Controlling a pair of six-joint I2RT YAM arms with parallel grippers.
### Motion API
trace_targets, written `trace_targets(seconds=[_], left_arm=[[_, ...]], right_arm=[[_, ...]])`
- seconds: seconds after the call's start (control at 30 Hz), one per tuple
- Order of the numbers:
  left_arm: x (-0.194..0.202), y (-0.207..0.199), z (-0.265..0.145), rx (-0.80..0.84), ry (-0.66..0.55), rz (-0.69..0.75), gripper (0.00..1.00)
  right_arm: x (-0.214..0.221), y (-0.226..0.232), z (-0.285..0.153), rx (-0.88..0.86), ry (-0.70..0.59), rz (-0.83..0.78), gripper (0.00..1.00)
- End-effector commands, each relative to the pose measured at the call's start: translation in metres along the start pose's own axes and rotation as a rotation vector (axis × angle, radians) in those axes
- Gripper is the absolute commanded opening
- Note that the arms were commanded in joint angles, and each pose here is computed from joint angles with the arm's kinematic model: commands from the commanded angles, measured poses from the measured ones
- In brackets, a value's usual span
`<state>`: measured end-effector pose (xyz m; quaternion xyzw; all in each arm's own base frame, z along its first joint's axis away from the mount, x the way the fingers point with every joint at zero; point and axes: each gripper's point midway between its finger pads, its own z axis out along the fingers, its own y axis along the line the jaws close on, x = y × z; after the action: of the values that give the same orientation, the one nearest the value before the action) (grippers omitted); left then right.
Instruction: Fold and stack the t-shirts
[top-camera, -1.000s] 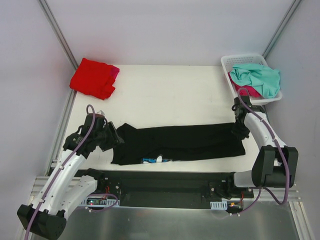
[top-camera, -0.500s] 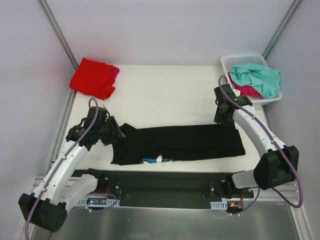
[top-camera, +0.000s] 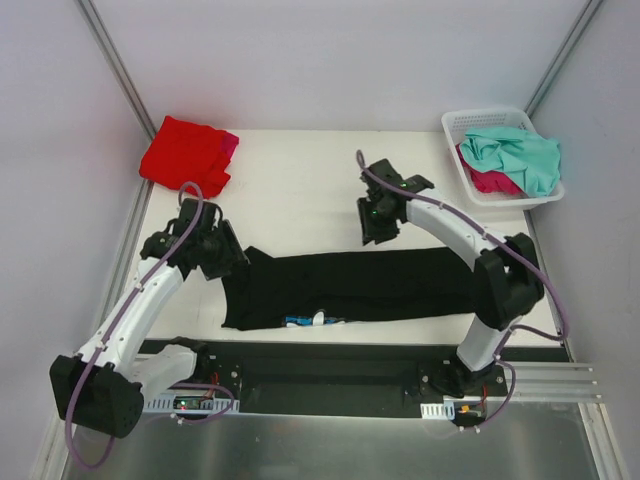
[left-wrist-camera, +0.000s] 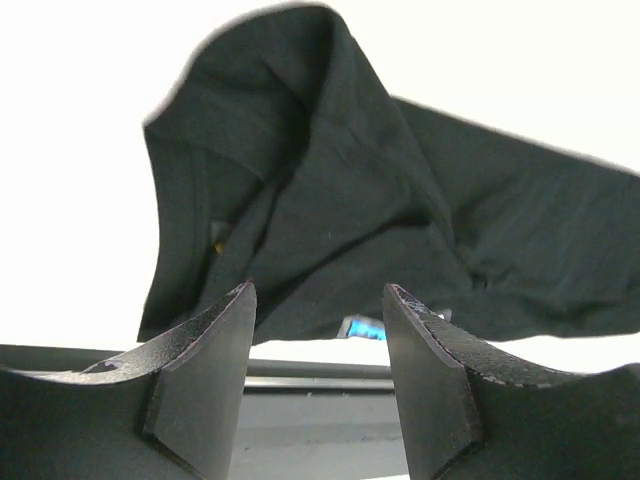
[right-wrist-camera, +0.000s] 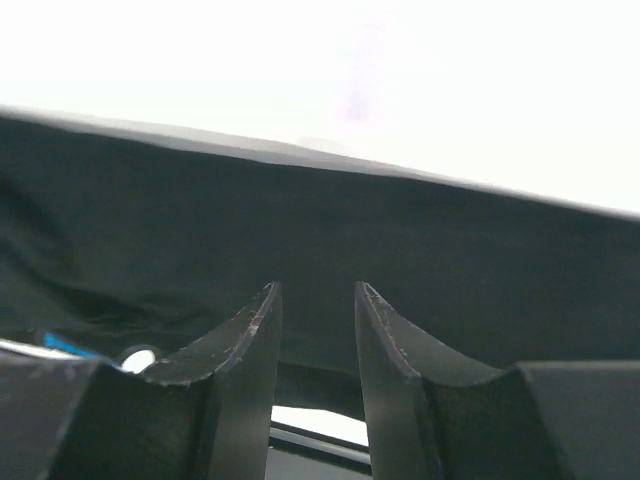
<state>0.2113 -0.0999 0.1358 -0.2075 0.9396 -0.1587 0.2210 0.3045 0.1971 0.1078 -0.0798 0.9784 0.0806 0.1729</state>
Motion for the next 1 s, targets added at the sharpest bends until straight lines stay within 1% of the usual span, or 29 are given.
trace_targets(seconds=[0.0,0.03,0.1,0.13,0.17,0.2,0.23,0.43,0.5,0.57,0.7,0.8,0.97], left_arm=[[-0.048,0.012,-0.007,-0.032,-0.067,-0.07,0.53],[-0.056,0.016,-0.008,-0.03,-0.069,-0.092,0.54],[-0.062,0.021,-0.002,-0.013,-0.026,-0.147,0.53],[-0.071,0.031,-0.002,-0.021,-0.034,-0.191,0.53],[-0.073,0.034,0.002,-0.02,-0.013,-0.217,0.53],[-0.076,0.036,0.003,-0.01,-0.011,-0.237,0.52],[-0.075,0.04,0.004,0.003,0.001,-0.266,0.52],[-0.076,0.056,0.011,0.047,0.011,-0.363,0.52],[-0.077,0.058,0.011,0.076,0.016,-0.389,0.51],[-0.076,0.059,0.01,0.084,0.02,-0.392,0.5],[-0.075,0.057,0.007,0.097,0.01,-0.384,0.5],[-0.075,0.055,0.005,0.106,0.006,-0.379,0.5],[-0.076,0.057,0.005,0.098,-0.001,-0.371,0.5]], right_arm=[[-0.013,0.068,-0.014,-0.14,-0.016,-0.188,0.38],[-0.007,0.085,-0.016,-0.155,-0.013,-0.238,0.37],[-0.007,0.105,-0.023,-0.175,-0.02,-0.284,0.36],[0.005,0.119,-0.021,-0.182,0.005,-0.325,0.35],[0.009,0.127,-0.023,-0.182,0.01,-0.348,0.35],[0.013,0.132,-0.024,-0.181,0.011,-0.407,0.35],[0.025,0.148,-0.024,-0.191,0.03,-0.459,0.35],[0.071,0.186,-0.017,-0.213,0.117,-0.626,0.35],[0.08,0.192,-0.009,-0.209,0.151,-0.649,0.35],[0.092,0.199,-0.005,-0.233,0.181,-0.672,0.35],[0.102,0.209,0.002,-0.28,0.21,-0.701,0.35],[0.096,0.215,0.004,-0.29,0.193,-0.718,0.36],[0.08,0.214,0.015,-0.252,0.189,-0.713,0.37]])
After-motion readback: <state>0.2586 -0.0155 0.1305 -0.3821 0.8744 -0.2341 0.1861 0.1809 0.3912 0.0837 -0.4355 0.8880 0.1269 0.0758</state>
